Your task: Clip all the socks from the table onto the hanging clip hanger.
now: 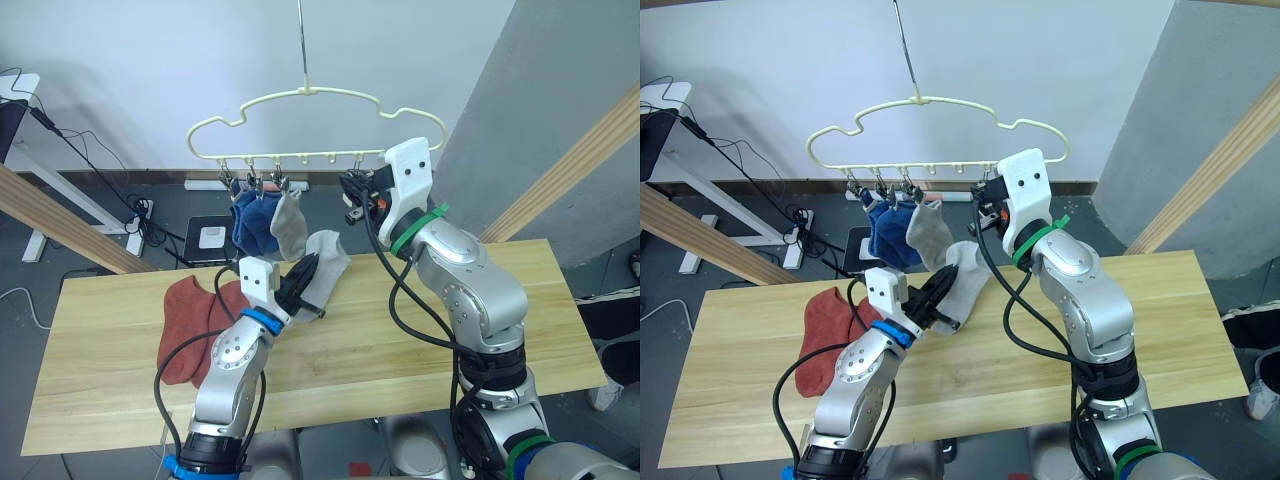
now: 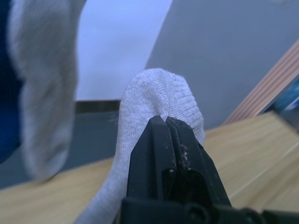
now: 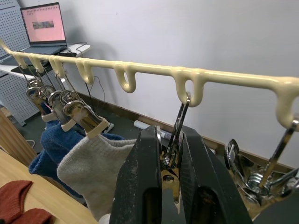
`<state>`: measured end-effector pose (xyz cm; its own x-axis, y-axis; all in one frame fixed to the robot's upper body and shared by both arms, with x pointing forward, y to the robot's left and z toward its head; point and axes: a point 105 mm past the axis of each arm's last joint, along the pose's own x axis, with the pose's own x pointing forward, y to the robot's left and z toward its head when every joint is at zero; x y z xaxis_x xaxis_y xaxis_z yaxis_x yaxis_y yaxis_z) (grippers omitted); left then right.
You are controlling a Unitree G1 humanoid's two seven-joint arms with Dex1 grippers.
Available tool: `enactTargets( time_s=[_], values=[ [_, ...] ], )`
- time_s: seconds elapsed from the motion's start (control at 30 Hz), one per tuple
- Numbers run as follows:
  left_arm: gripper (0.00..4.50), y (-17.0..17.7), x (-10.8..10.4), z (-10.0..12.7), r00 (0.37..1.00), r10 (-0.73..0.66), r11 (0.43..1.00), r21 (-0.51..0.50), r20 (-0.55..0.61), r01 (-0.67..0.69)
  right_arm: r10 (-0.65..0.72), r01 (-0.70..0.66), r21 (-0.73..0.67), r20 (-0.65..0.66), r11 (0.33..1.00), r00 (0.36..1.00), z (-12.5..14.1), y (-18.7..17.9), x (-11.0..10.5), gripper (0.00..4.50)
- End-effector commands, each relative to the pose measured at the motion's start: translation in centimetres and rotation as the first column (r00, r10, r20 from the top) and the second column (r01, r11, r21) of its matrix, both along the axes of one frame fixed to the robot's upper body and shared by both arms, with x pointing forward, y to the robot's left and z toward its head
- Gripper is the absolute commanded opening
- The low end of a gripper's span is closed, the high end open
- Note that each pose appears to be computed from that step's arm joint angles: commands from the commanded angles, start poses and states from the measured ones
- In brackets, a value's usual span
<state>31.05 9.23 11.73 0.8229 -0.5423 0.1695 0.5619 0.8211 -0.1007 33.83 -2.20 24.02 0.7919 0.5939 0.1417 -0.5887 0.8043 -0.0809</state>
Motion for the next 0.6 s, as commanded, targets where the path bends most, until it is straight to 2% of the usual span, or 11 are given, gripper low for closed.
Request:
enactTargets(
  time_s=[0.03,0.17,0.37,0.6],
  values=[
    [0.0,-0.7,-1.1,2.2,0.996,-0.077,0.995,-0.056,0.042,0.079,0.014,-0.016,0.031,0.053,0.999,0.998,1.3,0.0,-0.8,0.16],
    [0.0,-1.1,-1.5,2.8,0.993,-0.112,0.991,-0.076,0.041,0.114,0.014,-0.016,0.032,0.049,0.999,0.999,1.3,0.0,-0.8,0.16],
    [0.0,-0.8,-1.5,4.4,0.988,-0.151,0.967,-0.21,-0.014,0.145,0.015,-0.017,0.031,0.042,0.999,0.999,1.1,0.0,-0.8,0.16],
    [0.0,-0.7,-1.3,5.4,0.978,-0.198,0.936,-0.309,-0.059,0.171,0.017,-0.018,0.031,0.029,0.999,0.999,0.9,0.0,-0.7,0.16]
  ],
)
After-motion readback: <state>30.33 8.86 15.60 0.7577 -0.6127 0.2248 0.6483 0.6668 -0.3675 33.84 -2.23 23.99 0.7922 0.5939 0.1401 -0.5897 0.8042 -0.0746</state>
